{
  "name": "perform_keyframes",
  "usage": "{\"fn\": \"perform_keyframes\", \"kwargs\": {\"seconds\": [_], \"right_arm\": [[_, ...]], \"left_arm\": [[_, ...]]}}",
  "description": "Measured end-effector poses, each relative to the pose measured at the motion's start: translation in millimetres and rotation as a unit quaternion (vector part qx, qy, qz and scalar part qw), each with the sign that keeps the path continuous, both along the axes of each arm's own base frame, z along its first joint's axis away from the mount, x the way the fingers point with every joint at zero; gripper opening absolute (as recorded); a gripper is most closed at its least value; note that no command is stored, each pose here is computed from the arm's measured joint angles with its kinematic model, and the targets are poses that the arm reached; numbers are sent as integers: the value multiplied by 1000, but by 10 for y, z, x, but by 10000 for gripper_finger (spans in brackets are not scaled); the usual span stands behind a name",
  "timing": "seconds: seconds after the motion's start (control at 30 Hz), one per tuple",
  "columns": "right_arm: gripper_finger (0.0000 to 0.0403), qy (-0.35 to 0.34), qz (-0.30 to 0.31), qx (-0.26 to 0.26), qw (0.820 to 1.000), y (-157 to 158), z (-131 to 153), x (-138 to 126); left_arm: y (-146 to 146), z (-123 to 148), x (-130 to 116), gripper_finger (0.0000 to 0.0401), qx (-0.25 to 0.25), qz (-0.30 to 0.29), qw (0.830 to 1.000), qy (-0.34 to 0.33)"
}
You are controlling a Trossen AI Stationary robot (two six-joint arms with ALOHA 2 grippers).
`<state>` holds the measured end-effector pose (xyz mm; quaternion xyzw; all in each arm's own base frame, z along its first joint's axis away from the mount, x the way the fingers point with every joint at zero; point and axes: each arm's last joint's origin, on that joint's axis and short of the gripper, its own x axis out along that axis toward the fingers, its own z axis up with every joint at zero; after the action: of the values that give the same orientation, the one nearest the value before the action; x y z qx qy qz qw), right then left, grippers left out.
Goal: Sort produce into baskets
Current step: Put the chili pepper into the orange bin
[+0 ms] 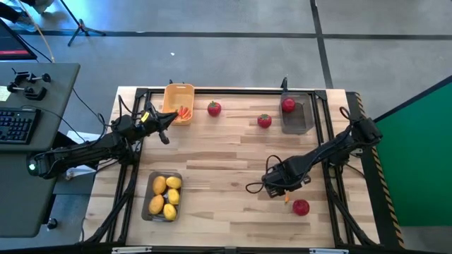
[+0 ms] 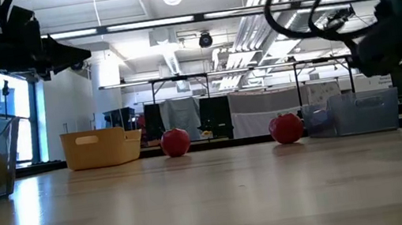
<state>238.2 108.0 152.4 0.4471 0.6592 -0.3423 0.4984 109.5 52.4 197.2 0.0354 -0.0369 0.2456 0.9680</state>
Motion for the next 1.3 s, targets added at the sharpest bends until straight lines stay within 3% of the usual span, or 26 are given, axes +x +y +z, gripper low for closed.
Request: {"fn": "perform_keyframes", "kwargs": {"seconds": [0.33, 0.53, 0.67, 0.8, 0.9, 1.0, 1.13, 1.3], "right_arm": [[91, -10, 1, 8, 1000, -33, -180, -82], [38, -33, 42, 9, 999, -29, -158, -43], [5, -86, 83, -3, 993, -23, -47, 100], [7, -169, 122, -40, 977, -90, 75, 308], [2, -243, 140, -98, 955, -249, 114, 482], [2, -328, 152, -172, 916, -450, 166, 674], [1, -434, 157, -273, 844, -762, 298, 952], [1, -513, 132, -367, 764, -1221, 328, 1268]], "left_arm": [[0, -3, 0, 1, -9, 0, 1000, -3], [1, -7, 1, 1, -12, 0, 1000, -2], [1, -8, 1, 1, -13, 0, 1000, -3], [1, -14, 1, 1, -7, 0, 1000, 4], [1, -28, 2, 1, -3, 1, 1000, 15], [2, -41, 3, 1, -6, 1, 1000, 21], [2, -51, 3, 1, -4, 1, 1000, 28], [2, -51, 3, 1, 12, 3, 999, 36]]}}
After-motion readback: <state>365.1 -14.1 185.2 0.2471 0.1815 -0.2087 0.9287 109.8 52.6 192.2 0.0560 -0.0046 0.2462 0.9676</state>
